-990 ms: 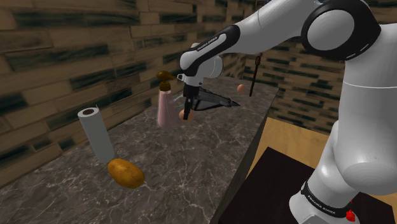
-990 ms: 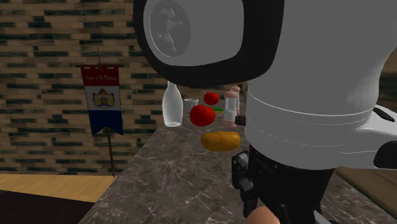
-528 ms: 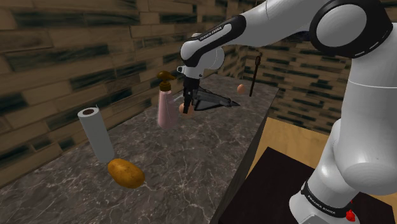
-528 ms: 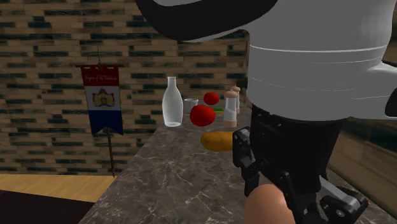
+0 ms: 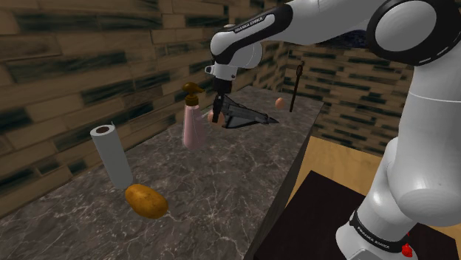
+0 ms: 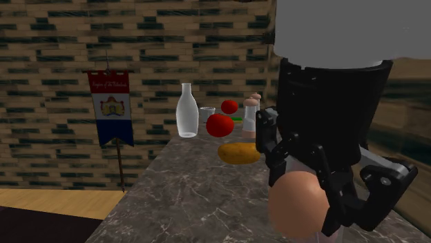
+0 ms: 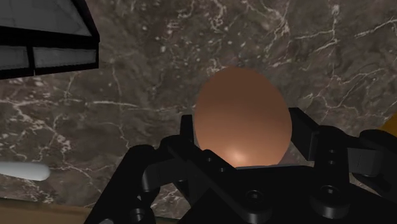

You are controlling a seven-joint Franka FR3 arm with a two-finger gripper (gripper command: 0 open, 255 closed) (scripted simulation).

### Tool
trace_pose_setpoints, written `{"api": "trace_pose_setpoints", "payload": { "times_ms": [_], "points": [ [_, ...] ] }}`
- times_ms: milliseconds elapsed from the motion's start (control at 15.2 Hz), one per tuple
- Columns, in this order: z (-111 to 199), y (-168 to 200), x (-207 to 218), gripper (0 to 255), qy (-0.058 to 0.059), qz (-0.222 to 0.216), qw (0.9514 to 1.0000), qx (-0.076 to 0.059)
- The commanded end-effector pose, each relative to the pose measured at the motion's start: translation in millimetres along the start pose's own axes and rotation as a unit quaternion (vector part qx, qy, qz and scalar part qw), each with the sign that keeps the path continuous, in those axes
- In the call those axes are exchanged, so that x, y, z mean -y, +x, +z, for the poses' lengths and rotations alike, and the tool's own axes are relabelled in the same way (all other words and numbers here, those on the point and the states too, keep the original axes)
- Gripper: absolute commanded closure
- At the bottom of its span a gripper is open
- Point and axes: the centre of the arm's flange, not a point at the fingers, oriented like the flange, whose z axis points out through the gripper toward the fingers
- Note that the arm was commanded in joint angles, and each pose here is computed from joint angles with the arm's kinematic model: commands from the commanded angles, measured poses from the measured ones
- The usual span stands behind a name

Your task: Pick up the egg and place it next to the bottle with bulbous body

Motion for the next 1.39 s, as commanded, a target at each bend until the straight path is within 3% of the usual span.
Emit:
{"api": "trace_pose_setpoints", "payload": {
  "times_ms": [0, 1320],
  "points": [
    [-11, 1, 4, 255, 0.0, 0.0, 1.0, 0.0],
    [-113, 20, 24, 255, 0.0, 0.0, 1.0, 0.0]
  ]
}}
